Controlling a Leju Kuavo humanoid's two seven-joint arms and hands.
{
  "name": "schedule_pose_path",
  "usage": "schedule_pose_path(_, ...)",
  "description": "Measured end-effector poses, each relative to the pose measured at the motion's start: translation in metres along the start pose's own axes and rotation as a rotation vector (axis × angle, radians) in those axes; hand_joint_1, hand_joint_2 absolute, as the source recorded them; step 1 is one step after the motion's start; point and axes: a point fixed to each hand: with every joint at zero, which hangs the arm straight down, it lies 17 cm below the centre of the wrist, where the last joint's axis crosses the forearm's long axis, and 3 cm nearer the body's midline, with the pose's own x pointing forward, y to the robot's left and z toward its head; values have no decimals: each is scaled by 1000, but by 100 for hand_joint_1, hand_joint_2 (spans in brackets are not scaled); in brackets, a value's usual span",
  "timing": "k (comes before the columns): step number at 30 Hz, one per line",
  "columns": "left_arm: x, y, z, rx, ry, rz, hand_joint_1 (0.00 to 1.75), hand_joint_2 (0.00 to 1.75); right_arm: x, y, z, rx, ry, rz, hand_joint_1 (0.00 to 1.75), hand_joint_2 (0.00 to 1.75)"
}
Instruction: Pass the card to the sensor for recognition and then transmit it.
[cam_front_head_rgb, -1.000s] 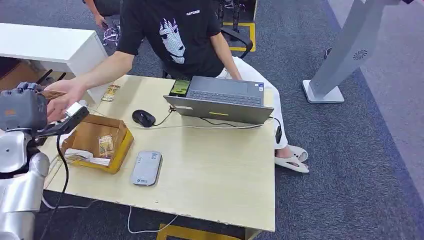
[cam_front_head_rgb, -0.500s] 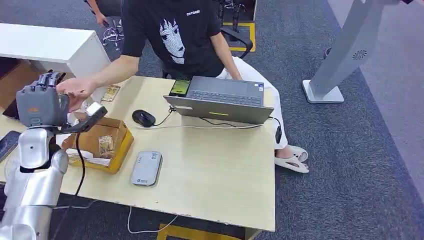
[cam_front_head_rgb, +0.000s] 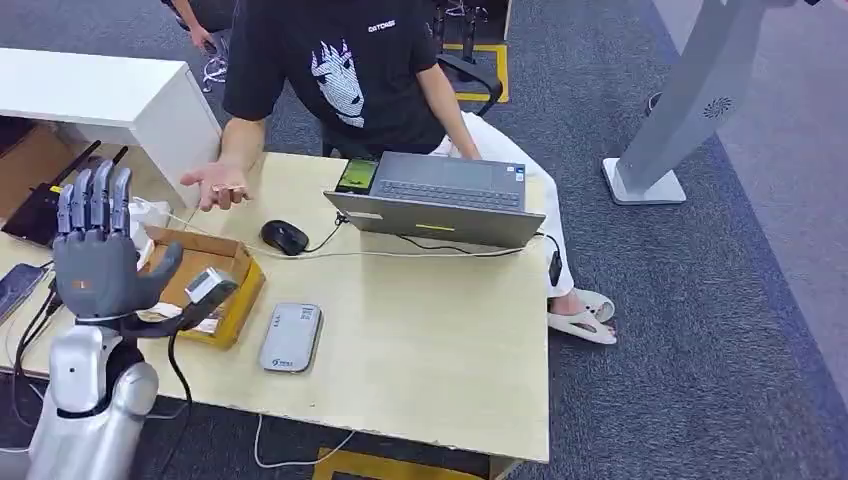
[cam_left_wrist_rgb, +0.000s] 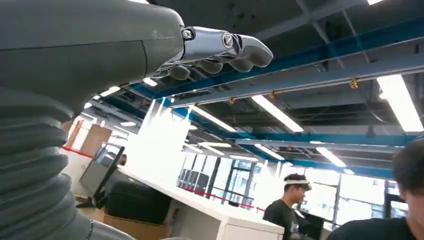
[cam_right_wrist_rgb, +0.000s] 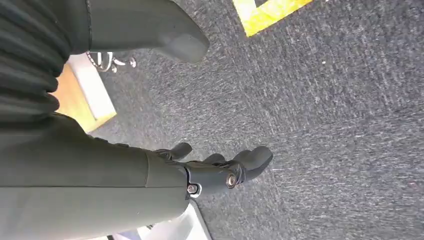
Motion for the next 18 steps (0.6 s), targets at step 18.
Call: schedule_pose_path(18, -69, 160, 158, 400, 392, 305, 0, 175, -13, -3, 3, -41, 21, -65, 0, 175)
